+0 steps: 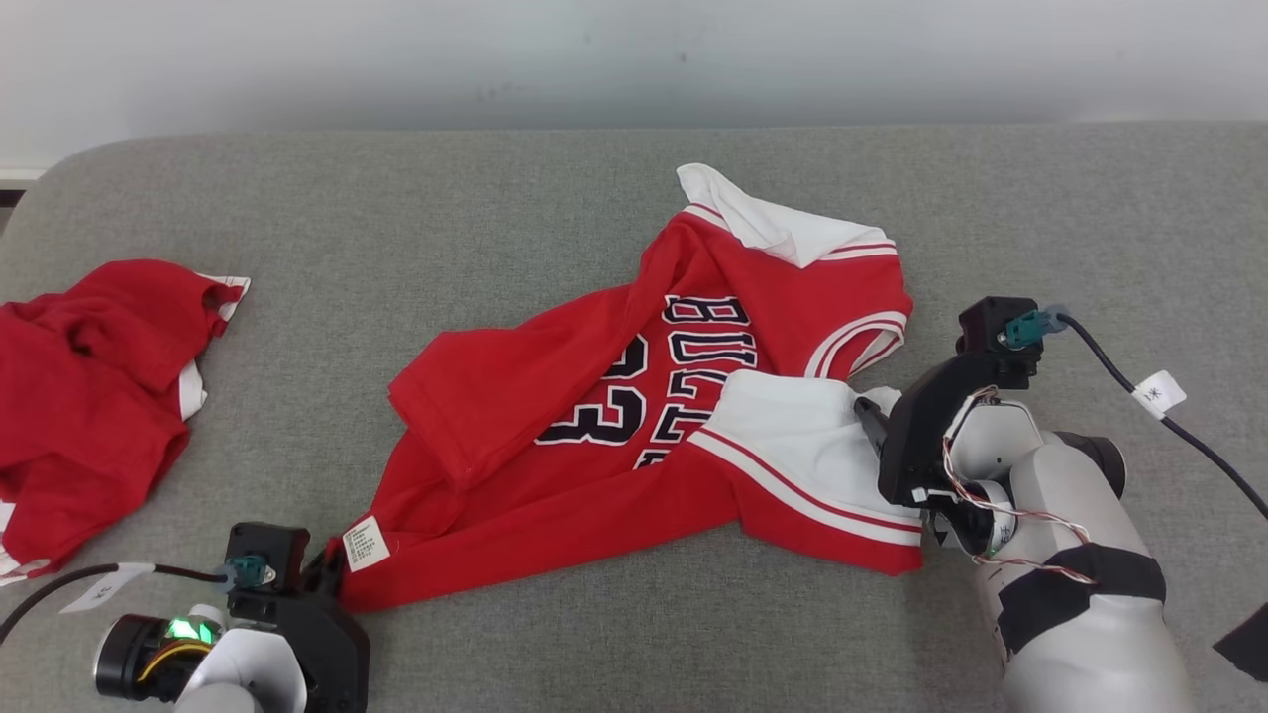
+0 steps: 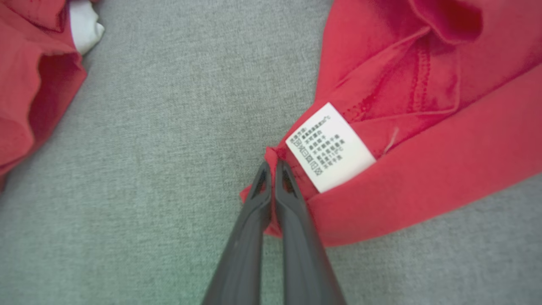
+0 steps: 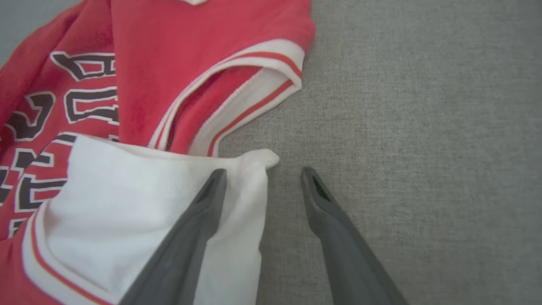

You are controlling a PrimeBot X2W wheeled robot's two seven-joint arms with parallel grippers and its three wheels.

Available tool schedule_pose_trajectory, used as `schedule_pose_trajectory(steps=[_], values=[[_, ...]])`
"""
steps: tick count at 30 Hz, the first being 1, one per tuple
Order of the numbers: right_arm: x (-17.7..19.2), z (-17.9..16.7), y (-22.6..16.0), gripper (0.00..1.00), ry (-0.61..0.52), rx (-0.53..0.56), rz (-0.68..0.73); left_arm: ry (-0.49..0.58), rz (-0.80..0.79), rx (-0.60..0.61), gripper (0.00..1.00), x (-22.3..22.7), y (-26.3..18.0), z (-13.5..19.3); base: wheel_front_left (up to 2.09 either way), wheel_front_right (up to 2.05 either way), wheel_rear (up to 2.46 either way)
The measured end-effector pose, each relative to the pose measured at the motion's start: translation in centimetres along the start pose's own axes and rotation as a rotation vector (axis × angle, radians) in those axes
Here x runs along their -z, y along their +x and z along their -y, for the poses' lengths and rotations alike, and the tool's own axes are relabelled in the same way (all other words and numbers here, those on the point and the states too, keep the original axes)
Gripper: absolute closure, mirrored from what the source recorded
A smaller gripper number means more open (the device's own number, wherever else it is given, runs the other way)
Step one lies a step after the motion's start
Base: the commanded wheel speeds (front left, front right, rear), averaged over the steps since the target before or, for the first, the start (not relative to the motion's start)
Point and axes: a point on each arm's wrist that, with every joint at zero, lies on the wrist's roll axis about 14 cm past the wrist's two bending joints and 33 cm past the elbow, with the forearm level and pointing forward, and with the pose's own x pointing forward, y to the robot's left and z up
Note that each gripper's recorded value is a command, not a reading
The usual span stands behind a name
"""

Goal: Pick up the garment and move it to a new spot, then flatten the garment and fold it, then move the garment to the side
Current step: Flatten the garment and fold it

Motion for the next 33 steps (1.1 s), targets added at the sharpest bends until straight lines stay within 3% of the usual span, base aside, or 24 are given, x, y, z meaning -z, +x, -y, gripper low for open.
schedule_pose_trajectory(steps=[1,2,3,4,6,7,11,17,23,28,31,33], values=[[0.0,0.0,0.2,0.24,0.000,0.000,-0.006,-0.001,0.001,0.000,1.00,0.0,0.0,0.0,0.00,0.00,0.00],[0.1,0.0,0.3,0.44,-0.003,0.000,-0.012,-0.004,0.001,0.001,1.00,0.0,0.0,0.0,0.00,0.00,0.00],[0.2,0.0,0.4,0.57,-0.008,0.002,-0.022,-0.007,0.001,0.001,1.00,0.0,0.0,0.0,0.00,0.00,0.00],[0.2,0.0,0.4,0.62,-0.009,0.002,-0.027,-0.008,0.001,0.000,1.00,0.0,0.0,0.0,0.00,0.00,0.00],[0.5,0.0,0.5,0.95,-0.014,0.004,-0.043,-0.010,0.002,0.000,1.00,-0.1,0.0,0.0,0.00,0.00,0.00],[0.6,0.0,0.4,1.00,-0.018,0.004,-0.047,-0.012,0.003,0.002,1.00,-0.1,0.0,0.1,0.00,0.00,0.00],[-0.9,0.1,0.1,1.00,-0.023,0.011,0.019,-0.050,0.073,0.012,1.00,-1.5,-0.1,0.4,0.00,0.00,0.00],[-6.1,0.5,-2.0,1.00,-0.025,0.023,0.214,-0.416,0.331,0.068,1.00,-8.3,-0.9,1.4,0.00,0.00,0.00],[-12.5,2.8,-6.4,1.00,-0.047,0.085,0.406,-0.617,0.537,0.199,1.00,-16.8,-2.2,1.6,0.00,0.00,0.00],[-15.2,3.5,-8.6,1.00,-0.067,0.055,0.417,-0.796,0.613,0.367,1.00,-24.8,-3.0,2.8,0.00,0.00,0.00],[-17.3,3.7,-9.1,1.00,-0.019,-0.001,0.435,-0.825,0.630,0.407,1.00,-28.5,-2.5,3.2,0.00,0.00,0.00],[-18.8,3.5,-9.1,1.00,-0.070,-0.011,0.457,-0.826,0.662,0.412,1.00,-31.1,-2.1,3.0,0.00,0.00,0.00]])
